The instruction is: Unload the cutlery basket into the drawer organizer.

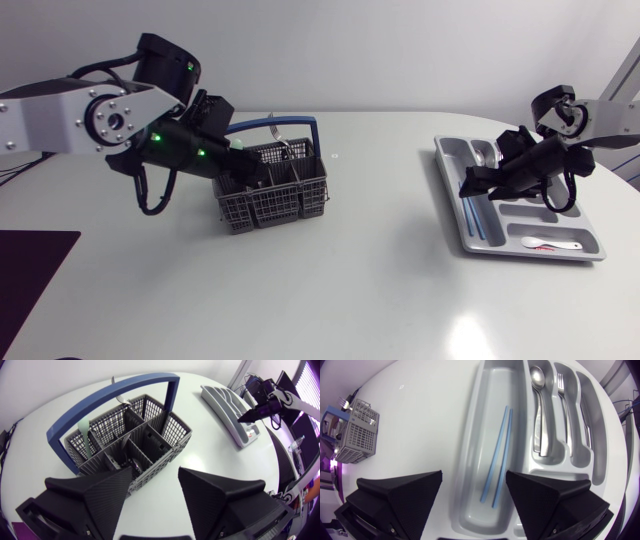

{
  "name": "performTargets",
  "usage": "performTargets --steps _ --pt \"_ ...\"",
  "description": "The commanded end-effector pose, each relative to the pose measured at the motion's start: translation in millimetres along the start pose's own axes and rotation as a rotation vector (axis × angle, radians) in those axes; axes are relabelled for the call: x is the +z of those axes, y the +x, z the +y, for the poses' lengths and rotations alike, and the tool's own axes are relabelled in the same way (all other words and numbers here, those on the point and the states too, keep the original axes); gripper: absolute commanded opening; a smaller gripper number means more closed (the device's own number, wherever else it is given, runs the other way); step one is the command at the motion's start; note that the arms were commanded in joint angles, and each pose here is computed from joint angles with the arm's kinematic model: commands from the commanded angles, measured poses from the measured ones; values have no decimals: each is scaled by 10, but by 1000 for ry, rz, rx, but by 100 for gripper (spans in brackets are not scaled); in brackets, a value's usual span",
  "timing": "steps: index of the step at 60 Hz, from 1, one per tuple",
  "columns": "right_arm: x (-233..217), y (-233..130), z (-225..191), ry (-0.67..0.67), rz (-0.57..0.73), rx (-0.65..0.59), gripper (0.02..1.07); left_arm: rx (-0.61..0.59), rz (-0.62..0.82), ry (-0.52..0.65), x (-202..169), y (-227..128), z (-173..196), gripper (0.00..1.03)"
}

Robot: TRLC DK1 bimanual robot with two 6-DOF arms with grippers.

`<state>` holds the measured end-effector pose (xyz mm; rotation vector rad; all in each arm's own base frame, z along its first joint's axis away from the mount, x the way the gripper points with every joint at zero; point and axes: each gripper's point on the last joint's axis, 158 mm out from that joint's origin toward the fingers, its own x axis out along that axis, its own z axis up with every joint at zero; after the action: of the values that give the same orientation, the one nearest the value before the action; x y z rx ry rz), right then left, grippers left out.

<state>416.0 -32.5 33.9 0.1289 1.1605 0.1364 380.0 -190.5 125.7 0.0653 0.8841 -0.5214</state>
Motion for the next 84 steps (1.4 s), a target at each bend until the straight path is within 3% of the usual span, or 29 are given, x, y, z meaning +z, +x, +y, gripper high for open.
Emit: performTargets --steps 1,21,25,37,45,84 --pt "-86 -99 150 16 9 5 100 7 45 -64 -9 104 -3 60" --pt "-174 -306 520 -39 -7 21 100 86 164 -151 -67 376 127 59" --pt "-202 -303 551 -44 -3 24 100 94 181 -177 -86 456 177 51" --pt "-289 -274 591 -51 8 30 100 112 192 -214 -81 566 261 42" --pt "-337 -247 625 -61 11 33 100 120 193 -228 -61 617 282 42" --pt "-435 -199 613 -62 17 32 100 141 229 -293 -255 651 391 4"
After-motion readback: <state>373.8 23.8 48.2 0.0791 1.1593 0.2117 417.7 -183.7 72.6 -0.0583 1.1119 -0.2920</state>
